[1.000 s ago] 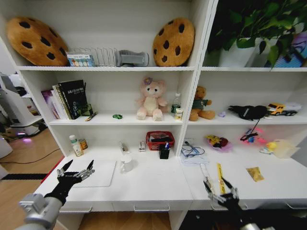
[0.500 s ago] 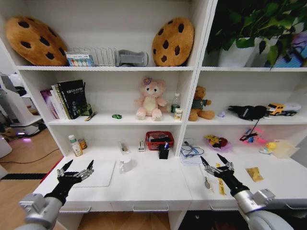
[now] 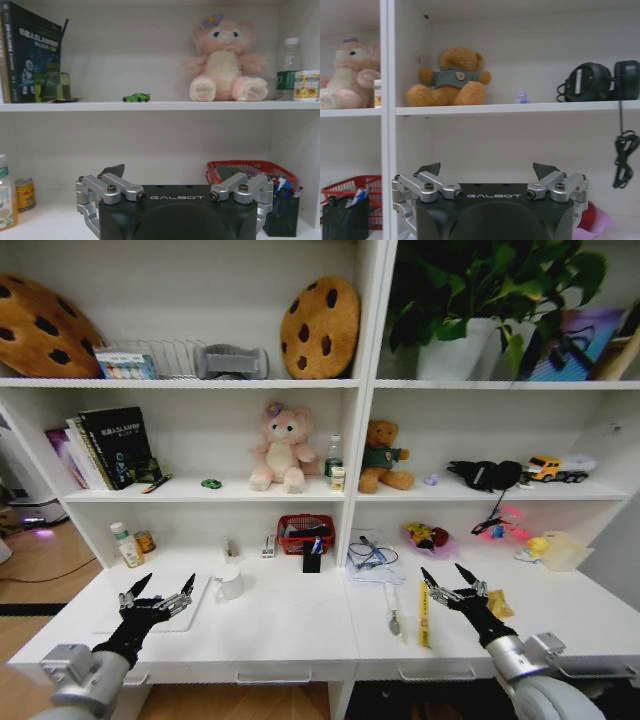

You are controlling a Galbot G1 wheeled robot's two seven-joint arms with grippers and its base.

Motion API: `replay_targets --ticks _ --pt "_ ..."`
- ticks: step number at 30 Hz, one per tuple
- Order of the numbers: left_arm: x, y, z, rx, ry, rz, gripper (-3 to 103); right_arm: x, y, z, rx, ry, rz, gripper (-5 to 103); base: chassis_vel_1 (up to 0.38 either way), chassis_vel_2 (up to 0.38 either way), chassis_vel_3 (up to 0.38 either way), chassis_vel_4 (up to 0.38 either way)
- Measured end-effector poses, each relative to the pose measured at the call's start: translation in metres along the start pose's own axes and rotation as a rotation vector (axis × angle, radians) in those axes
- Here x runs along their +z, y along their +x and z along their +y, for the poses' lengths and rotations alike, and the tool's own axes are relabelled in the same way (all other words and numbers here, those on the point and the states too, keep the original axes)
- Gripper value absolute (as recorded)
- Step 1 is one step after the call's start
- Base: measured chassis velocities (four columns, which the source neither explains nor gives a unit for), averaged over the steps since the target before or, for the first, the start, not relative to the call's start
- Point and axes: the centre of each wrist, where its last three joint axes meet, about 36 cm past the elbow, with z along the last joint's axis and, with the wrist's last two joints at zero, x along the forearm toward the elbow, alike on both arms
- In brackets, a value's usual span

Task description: Organize the objects on the table.

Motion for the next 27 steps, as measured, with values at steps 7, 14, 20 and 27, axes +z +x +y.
replay_targets --ticks 7,14,20,27 --pt "0.0 0.0 0.0 0.0 0.0 0.0 100 0.003 -0.002 -0.002 0.007 0.006 -0.028 100 -0.339 -0.337 0.32 0.326" --pt "0.0 0.0 0.0 0.001 0.0 0.0 100 -0.004 -0.004 -0.001 0.044 -0.01 0.029 100 -0.177 -0.211 0.191 0.184" --pt "0.0 0.0 0.0 0.0 0.0 0.0 100 -0.034 -0.016 -0.002 0.135 -0.036 0.178 100 -0.008 0.028 -0.038 -0.025" --pt "0.0 0.0 0.0 0.0 0.0 0.0 100 -0.028 -0.039 -0.038 0.196 0.009 0.332 100 0.038 0.05 -0.026 -0.026"
